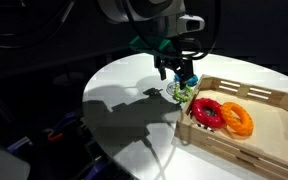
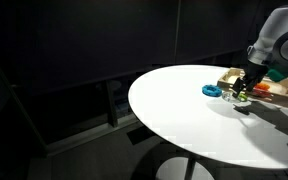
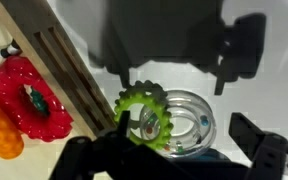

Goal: Put the green ring onto the tray

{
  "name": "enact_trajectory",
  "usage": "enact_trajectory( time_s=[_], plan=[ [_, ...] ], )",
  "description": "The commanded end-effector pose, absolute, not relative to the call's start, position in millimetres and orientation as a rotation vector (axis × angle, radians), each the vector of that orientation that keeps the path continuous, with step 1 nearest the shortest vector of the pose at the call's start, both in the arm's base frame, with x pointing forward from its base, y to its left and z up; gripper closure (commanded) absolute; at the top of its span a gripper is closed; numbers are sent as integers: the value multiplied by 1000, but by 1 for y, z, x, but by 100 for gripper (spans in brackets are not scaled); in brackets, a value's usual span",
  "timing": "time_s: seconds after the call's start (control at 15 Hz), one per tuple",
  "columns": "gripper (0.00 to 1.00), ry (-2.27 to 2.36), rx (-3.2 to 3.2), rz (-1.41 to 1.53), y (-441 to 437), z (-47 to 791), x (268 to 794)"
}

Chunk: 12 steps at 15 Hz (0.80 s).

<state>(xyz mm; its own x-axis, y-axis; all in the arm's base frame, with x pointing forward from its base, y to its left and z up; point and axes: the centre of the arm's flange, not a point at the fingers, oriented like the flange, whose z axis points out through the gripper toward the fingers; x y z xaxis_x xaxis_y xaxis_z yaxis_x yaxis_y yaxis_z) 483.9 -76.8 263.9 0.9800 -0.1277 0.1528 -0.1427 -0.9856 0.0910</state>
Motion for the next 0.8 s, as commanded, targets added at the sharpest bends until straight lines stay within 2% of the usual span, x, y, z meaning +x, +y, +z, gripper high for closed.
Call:
enact_trajectory(
  time_s=[0.0, 0.33, 0.47, 0.67, 0.73],
  plan=[
    [0, -201, 3020, 292, -85, 257, 493],
    [0, -208, 3023, 364, -89, 252, 497],
    [5, -209, 3021, 383, -89, 249, 497],
    [7, -211, 3024, 405, -90, 246, 499],
    [14, -213, 3025, 411, -91, 245, 500]
  ],
)
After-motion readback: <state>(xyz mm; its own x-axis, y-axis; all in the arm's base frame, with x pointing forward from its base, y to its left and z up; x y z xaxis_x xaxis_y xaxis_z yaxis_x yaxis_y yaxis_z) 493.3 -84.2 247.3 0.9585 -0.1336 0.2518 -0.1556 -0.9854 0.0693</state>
